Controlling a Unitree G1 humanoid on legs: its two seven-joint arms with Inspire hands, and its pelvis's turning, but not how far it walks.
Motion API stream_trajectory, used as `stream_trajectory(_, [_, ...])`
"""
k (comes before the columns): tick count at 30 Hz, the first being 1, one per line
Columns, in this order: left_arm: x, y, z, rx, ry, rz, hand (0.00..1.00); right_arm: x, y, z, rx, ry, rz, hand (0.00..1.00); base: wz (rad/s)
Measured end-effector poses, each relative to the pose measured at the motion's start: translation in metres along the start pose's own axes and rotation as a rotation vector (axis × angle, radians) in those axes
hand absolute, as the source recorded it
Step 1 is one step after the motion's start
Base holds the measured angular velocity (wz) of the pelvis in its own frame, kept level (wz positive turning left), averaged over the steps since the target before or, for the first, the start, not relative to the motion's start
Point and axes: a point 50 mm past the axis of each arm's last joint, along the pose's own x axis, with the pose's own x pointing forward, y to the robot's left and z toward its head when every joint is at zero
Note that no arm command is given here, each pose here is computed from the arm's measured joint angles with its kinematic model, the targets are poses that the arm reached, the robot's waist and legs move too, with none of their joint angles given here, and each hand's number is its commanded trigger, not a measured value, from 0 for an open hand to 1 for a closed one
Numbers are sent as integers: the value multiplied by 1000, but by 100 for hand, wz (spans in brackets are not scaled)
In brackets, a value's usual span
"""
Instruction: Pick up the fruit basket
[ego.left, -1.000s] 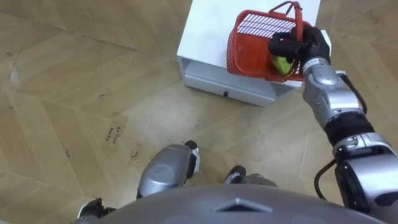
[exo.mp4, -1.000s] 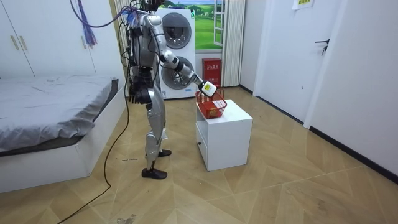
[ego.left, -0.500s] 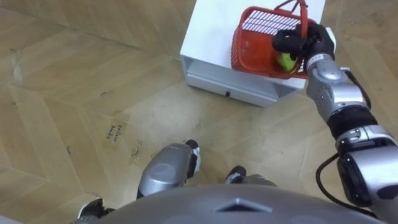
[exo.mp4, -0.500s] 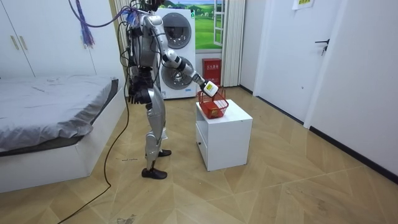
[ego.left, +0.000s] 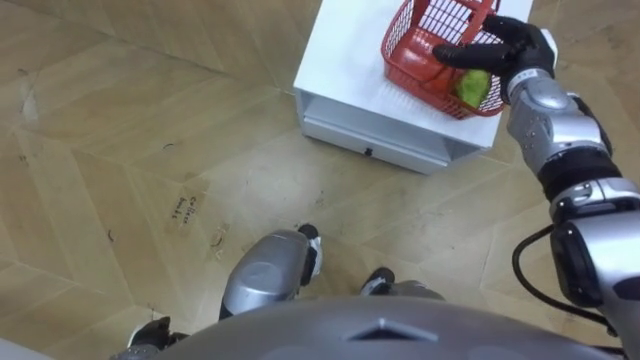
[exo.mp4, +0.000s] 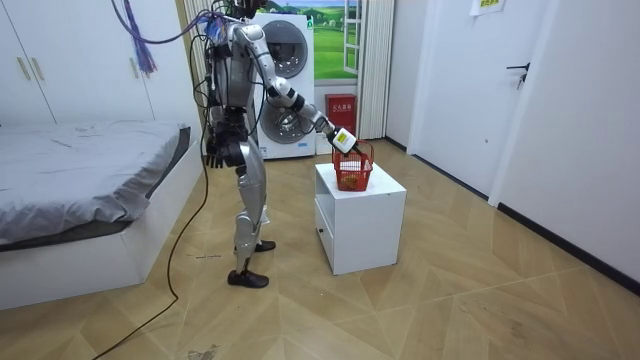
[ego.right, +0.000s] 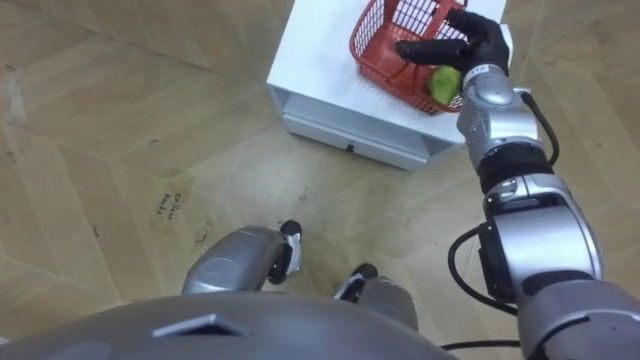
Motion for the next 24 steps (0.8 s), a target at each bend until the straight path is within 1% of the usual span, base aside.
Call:
stream_trajectory(7, [0,1,4,0,-19,-1,0,0,0,-2,-3,7,17,0,0])
stream_trajectory(24, [0,3,4,2,-18,11,0,0,2,-2,-10,6,50,0,0])
